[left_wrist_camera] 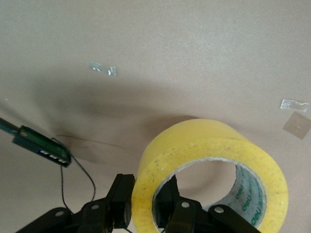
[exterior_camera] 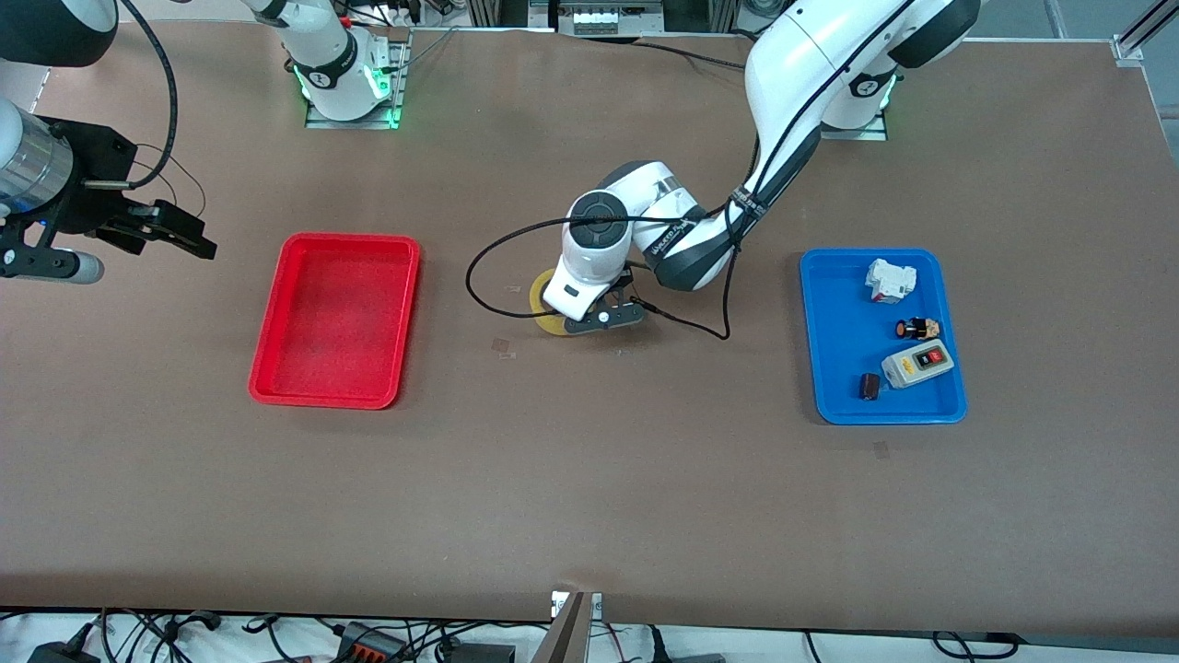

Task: Place and move tape with both arms
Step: 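Carry the tape roll with the left gripper to the table middle, then release the tape with the left gripper while the right gripper reaches it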

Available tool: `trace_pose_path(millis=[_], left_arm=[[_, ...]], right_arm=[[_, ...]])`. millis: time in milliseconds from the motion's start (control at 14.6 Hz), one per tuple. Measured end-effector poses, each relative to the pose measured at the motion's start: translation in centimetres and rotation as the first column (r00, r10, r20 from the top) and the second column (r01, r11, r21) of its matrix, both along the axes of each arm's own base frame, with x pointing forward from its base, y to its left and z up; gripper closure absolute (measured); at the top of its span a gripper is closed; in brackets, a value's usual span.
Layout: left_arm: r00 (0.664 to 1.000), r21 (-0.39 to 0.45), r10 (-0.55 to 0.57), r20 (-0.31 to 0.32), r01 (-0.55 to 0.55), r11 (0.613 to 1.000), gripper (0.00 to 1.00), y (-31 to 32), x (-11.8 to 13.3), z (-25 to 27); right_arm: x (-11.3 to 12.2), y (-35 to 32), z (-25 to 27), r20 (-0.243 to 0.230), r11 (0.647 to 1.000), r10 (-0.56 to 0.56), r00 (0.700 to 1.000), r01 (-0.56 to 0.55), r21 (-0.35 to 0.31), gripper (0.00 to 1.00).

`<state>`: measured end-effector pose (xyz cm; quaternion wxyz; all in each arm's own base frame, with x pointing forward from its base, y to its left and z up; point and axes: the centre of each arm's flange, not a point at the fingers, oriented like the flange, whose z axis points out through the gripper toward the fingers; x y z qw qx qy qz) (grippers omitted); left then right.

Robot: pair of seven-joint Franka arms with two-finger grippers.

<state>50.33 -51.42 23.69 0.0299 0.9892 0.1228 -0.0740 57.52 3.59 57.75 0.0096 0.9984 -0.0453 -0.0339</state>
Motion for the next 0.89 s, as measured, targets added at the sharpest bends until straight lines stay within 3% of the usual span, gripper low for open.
trace_pose_path(millis=[206, 411, 480, 548, 754, 891], left_arm=[[1.0, 0.006, 0.012, 0.0, -0.012, 1.0, 0.66, -0.1, -0.1, -0.2], [1.0, 0.005, 0.02, 0.002, -0.02, 1.0, 0.42, -0.1, 0.0, -0.1], [1.0, 0.004, 0.028, 0.004, -0.028, 1.0, 0.42, -0.1, 0.1, 0.0], [0.999, 0.005, 0.035, 0.007, -0.035, 0.999, 0.35, 0.0, 0.3, 0.1], [0.998, 0.016, 0.056, 0.019, -0.056, 0.998, 0.02, 0.9, 1.4, -0.1], [0.997, 0.028, 0.07, 0.025, -0.07, 0.997, 0.0, 1.6, 2.3, 0.3]], right_arm=[[0.2, 0.0, -0.4, -0.003, 1.0, 0.001, 1.0, -0.001, 0.0, 0.01], [0.4, 0.0, -0.7, -0.005, 1.0, 0.001, 1.0, -0.001, 0.001, 0.01], [0.5, 0.0, -0.8, -0.006, 1.0, 0.001, 1.0, -0.001, 0.001, 0.01], [0.5, 0.0, -0.9, -0.006, 1.0, 0.002, 1.0, -0.002, 0.001, 0.01], [0.6, 0.2, -1.0, -0.003, 1.0, 0.004, 1.0, -0.004, 0.001, 0.01], [0.6, 0.7, -1.0, -0.002, 1.0, 0.014, 1.0, -0.014, 0.002, 0.01]])
